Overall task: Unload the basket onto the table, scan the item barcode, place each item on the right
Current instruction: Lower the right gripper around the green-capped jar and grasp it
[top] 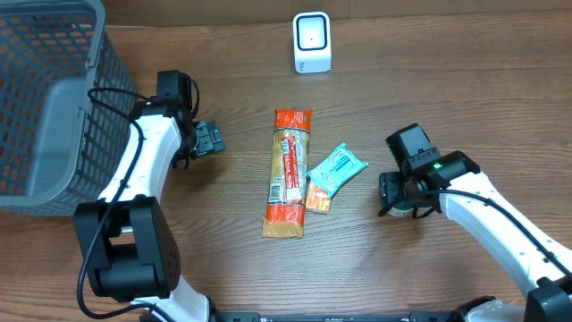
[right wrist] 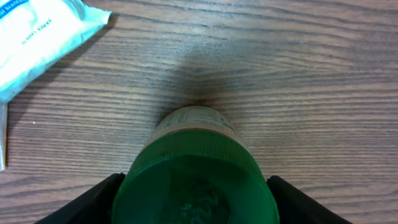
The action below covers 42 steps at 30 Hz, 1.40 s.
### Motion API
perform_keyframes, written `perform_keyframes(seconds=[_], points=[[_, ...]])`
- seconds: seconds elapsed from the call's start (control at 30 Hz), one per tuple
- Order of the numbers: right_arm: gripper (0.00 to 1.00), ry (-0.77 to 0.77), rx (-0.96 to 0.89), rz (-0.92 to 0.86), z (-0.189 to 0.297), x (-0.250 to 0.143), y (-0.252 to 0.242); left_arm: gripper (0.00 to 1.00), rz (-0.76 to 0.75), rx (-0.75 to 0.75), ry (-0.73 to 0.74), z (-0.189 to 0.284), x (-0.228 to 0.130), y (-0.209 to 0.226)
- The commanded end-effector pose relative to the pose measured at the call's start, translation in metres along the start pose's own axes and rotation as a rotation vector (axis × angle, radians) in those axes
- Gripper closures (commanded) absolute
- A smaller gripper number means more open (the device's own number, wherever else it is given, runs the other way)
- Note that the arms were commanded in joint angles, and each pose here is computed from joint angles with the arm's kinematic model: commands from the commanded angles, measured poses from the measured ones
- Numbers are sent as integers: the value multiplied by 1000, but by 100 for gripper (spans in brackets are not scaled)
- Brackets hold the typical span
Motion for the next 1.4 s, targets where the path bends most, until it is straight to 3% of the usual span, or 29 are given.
perform_keyframes(seconds=[0.0, 1.07, 1.2, 1.37], points=[[26, 9, 11, 16, -2, -2, 2, 0, 1, -10, 2, 0, 0, 1], [28, -4, 30, 15, -33, -20, 0, 0, 1, -10, 2, 0, 0, 1], [36, -1, 29, 16, -33, -20, 0, 0, 1, -10, 2, 0, 0, 1], [36, 13, 24, 18, -33, -23, -1, 0, 1, -10, 2, 0, 0, 1]])
Point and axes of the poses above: each gripper's point midway between its finger pads, its own z axis back along the fingers, its own y axis along the line the jaws close on, x = y × z, the point moved 7 cm from there along z, back along the fingers, and after that the axes turned 2 degrees about z, right-handed, at the moved point
